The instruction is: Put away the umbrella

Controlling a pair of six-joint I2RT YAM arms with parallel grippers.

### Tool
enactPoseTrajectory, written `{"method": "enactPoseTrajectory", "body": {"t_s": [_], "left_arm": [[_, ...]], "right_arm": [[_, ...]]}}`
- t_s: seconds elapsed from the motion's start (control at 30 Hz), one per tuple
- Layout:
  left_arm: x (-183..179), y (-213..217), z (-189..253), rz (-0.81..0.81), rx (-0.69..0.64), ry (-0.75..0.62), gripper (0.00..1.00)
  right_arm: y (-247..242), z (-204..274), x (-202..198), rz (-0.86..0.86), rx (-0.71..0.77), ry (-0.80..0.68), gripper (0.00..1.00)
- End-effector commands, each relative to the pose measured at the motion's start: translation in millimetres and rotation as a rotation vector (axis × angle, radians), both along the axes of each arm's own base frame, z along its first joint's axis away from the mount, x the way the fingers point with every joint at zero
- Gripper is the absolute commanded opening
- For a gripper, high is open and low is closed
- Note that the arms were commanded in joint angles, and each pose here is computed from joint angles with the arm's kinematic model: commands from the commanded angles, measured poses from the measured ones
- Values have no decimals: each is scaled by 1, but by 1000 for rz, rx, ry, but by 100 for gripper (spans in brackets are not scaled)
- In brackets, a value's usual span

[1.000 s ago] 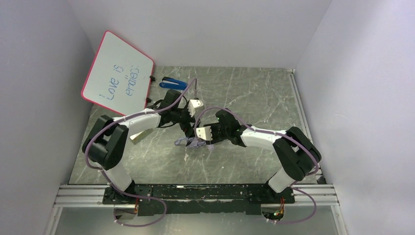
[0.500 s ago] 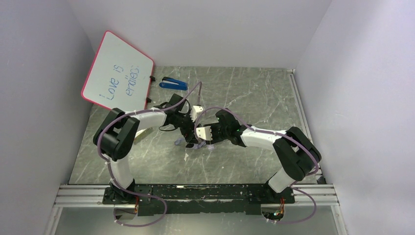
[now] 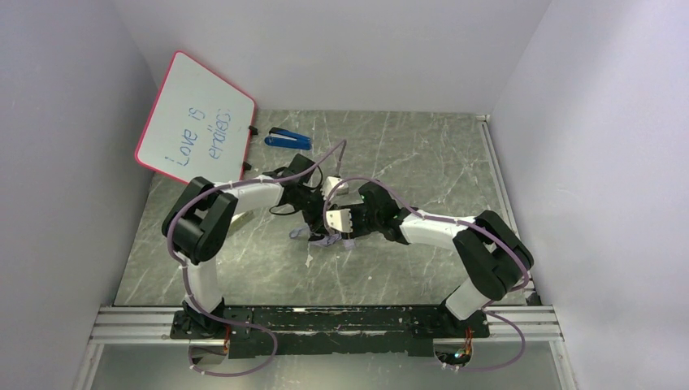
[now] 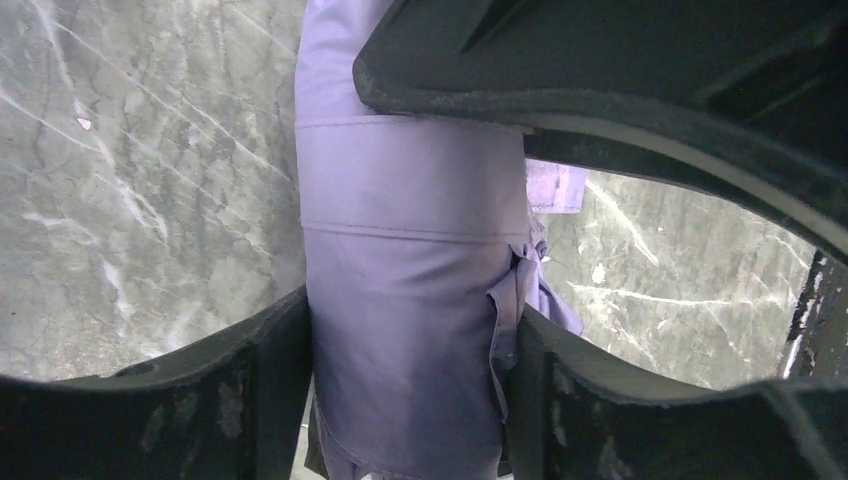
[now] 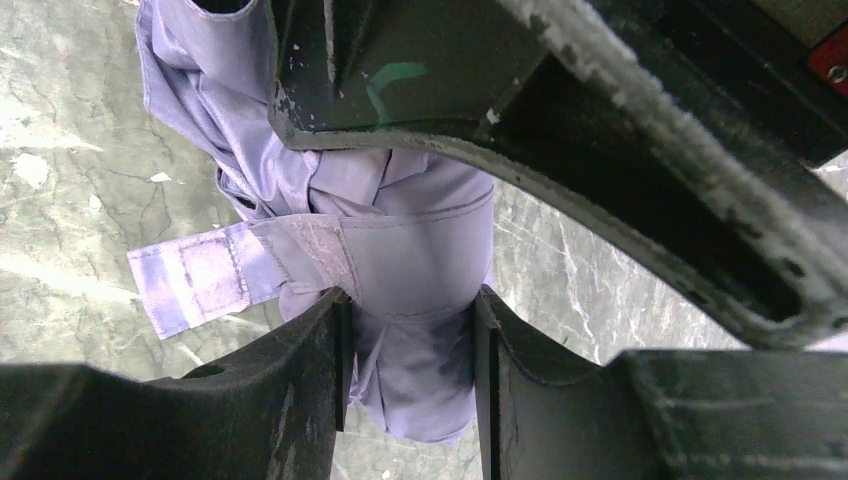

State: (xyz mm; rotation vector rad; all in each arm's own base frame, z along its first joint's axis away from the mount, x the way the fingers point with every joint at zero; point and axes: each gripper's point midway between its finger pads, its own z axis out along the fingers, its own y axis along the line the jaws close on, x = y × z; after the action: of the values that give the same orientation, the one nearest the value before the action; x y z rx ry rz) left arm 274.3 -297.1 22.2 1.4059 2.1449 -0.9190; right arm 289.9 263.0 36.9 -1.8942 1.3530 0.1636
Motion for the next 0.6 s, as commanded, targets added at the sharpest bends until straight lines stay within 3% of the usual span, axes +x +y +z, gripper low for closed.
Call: {"method": "enactPoseTrajectory", "body": {"t_s": [0.0, 0.1, 0.23, 0.37, 0.57], "left_arm": [[-13, 6, -25, -29, 99, 34, 63], [-13, 8, -26, -23, 108, 26, 55], [-12, 10, -28, -8, 117, 24, 17], [-14, 9, -26, -17, 112, 36, 6], [-12, 10, -28, -7, 125, 39, 5]], "right_arm": [[-21, -44, -38, 5, -96, 164, 40], [-19, -41, -37, 8, -78, 156, 46], [-16, -34, -37, 13, -58, 143, 52], [-10, -17, -31, 1, -1, 104, 58], [-4, 14, -32, -25, 104, 69, 61]]}}
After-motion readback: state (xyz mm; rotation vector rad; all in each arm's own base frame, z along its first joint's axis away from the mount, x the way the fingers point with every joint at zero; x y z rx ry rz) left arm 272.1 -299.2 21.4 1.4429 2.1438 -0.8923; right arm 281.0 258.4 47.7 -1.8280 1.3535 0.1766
